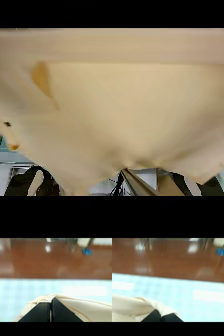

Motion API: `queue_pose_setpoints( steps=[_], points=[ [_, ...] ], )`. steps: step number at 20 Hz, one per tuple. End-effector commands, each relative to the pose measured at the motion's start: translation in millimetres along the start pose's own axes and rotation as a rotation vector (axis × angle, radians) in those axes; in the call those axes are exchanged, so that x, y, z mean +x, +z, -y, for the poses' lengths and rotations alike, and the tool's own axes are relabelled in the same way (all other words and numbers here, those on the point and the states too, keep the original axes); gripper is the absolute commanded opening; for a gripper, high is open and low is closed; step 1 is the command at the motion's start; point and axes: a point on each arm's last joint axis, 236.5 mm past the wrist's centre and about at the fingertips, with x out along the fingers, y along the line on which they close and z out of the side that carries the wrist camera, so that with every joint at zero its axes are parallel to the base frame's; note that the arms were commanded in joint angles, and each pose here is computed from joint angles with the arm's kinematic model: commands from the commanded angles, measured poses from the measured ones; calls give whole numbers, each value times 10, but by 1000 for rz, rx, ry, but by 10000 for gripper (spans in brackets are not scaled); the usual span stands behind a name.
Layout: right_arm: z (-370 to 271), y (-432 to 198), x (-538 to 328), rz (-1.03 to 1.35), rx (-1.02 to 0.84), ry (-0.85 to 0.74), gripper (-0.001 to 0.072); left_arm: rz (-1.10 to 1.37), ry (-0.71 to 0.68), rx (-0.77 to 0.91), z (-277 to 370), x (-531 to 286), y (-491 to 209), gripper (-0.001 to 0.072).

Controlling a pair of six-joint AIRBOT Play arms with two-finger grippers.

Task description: Fold the shirts.

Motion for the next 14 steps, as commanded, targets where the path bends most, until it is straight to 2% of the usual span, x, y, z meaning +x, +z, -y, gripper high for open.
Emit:
queue_pose_setpoints(
  steps=[1,3,6,10,14],
  points=[
    [245,-511,948,-132,92,43,23,-167,-108,-190,-173,956,-759,26],
    [553,-812,1594,-198,165,8,22,-249,-112,-266,-312,1457,-1067,27],
    [825,-1160,2465,-306,284,15,22,-330,-136,-286,-301,2139,-1398,27],
    [882,-1398,3558,-362,497,130,23,-346,-120,-364,-289,2845,-1750,27],
    [986,-1557,4411,-377,674,201,23,-391,-118,-465,-277,3157,-2058,33]
  ],
)
